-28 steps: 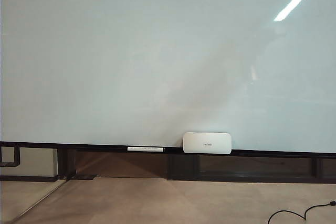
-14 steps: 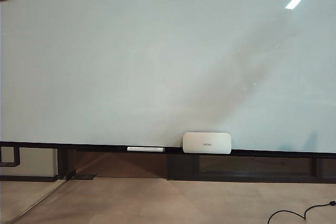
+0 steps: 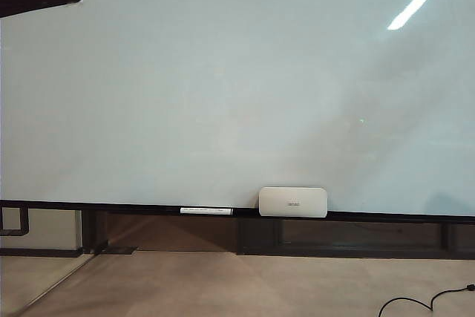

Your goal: Reach to the right to find the marker pen, pick it up, and write the number 14 on the whiteboard.

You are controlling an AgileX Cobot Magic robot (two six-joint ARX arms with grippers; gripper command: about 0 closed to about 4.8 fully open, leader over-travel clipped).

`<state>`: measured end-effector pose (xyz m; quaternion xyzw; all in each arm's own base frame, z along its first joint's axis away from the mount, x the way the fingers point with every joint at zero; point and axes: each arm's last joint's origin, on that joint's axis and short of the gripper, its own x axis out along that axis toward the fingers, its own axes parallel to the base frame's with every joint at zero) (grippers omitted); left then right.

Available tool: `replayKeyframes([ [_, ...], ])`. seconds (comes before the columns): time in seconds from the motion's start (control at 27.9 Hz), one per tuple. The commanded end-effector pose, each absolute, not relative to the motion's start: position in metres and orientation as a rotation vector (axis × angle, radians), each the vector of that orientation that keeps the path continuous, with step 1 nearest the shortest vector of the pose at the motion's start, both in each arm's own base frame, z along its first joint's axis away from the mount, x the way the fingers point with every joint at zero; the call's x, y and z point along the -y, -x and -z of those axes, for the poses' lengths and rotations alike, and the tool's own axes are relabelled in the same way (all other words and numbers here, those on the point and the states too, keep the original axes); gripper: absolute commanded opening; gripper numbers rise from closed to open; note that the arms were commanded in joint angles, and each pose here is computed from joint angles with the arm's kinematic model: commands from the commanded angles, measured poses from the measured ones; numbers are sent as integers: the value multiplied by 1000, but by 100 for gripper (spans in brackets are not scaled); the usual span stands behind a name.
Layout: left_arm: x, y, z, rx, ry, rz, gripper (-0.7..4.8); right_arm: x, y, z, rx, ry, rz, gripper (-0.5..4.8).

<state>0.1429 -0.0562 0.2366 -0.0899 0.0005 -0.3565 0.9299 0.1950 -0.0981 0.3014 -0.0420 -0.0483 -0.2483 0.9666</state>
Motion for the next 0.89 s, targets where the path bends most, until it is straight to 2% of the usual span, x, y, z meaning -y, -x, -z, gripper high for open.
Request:
replayKeyframes([
  [0.04,58,-148,-243,26,175,740,-6,105,-197,-300,94,104,537,20],
  [0.29,59,-148,-241,6,174,775,-6,117,-213,-279,8,54,536,21],
  [0.54,59,-148,-240,1,148,777,-6,131,-231,-256,-21,31,441,21],
  [0.64,60,-149,-237,6,82,802,-6,134,-238,-247,-29,31,441,21],
  [0.89,65,-151,-235,7,70,904,-6,137,-240,-243,-55,63,453,21],
])
